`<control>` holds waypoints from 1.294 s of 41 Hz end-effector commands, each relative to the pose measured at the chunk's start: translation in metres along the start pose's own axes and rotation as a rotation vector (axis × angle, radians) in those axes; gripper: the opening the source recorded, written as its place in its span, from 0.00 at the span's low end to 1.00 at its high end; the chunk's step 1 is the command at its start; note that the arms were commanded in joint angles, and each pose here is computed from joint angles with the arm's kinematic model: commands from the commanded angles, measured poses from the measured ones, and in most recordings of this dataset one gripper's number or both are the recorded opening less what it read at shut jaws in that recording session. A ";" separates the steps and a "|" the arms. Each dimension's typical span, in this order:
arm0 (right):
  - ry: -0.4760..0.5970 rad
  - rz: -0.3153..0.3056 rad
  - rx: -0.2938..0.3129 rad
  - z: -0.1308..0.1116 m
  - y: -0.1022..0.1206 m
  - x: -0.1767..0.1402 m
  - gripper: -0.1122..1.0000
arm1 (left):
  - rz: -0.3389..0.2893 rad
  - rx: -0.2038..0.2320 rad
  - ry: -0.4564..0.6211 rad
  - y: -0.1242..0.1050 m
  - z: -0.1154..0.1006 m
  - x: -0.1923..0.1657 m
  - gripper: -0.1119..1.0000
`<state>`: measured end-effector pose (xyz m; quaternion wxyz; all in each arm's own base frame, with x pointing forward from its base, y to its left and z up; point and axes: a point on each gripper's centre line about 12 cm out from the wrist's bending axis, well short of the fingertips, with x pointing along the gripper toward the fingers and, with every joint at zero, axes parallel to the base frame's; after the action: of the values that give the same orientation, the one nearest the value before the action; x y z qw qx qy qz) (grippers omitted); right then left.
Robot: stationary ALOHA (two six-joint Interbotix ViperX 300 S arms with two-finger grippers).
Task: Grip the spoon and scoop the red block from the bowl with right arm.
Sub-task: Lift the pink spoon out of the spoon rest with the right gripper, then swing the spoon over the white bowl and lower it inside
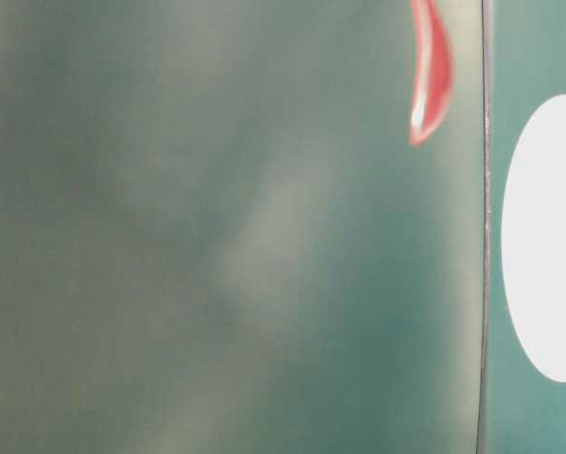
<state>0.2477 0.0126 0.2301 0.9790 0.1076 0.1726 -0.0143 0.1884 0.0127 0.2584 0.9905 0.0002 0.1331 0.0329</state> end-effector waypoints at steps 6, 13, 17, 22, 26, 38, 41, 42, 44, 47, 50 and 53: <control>0.019 0.000 0.028 0.040 -0.005 0.003 0.32 | 0.005 0.002 0.000 0.001 0.004 0.001 0.10; 0.060 0.002 0.035 0.056 -0.008 0.006 0.32 | 0.005 0.000 0.020 0.001 0.002 0.001 0.10; 0.086 0.006 0.039 0.060 -0.009 0.008 0.32 | 0.005 0.000 0.025 0.001 0.001 0.001 0.10; 0.118 0.014 0.045 0.066 -0.009 0.011 0.32 | 0.005 0.000 0.025 0.001 0.001 0.001 0.10; 0.134 0.016 0.050 0.072 -0.010 0.014 0.32 | 0.005 0.000 0.023 0.001 0.002 0.001 0.10; 0.224 0.021 0.077 0.088 -0.019 0.024 0.32 | 0.005 0.000 0.020 0.001 0.002 0.000 0.10; 0.254 0.025 0.078 0.092 -0.020 0.028 0.32 | 0.005 0.000 0.020 0.001 0.002 0.000 0.10; 0.268 0.028 0.078 0.093 -0.021 0.030 0.32 | 0.005 0.000 0.022 0.001 0.002 0.000 0.10; 0.286 0.030 0.075 0.095 -0.022 0.032 0.32 | 0.005 0.000 0.022 0.001 0.002 0.000 0.10; 0.326 0.040 0.070 0.097 -0.021 0.039 0.32 | 0.005 0.000 0.022 0.001 0.002 0.000 0.10; 0.362 0.051 0.068 0.098 -0.021 0.045 0.32 | 0.005 0.000 0.022 0.001 0.002 0.000 0.10; 0.393 0.057 0.070 0.100 -0.021 0.052 0.32 | 0.005 0.000 0.022 0.001 0.002 0.000 0.10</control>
<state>0.3205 -0.0271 0.2862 0.9190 0.1502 0.3636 0.0244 0.1872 0.0126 0.2543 0.9879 -0.0003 0.1513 0.0331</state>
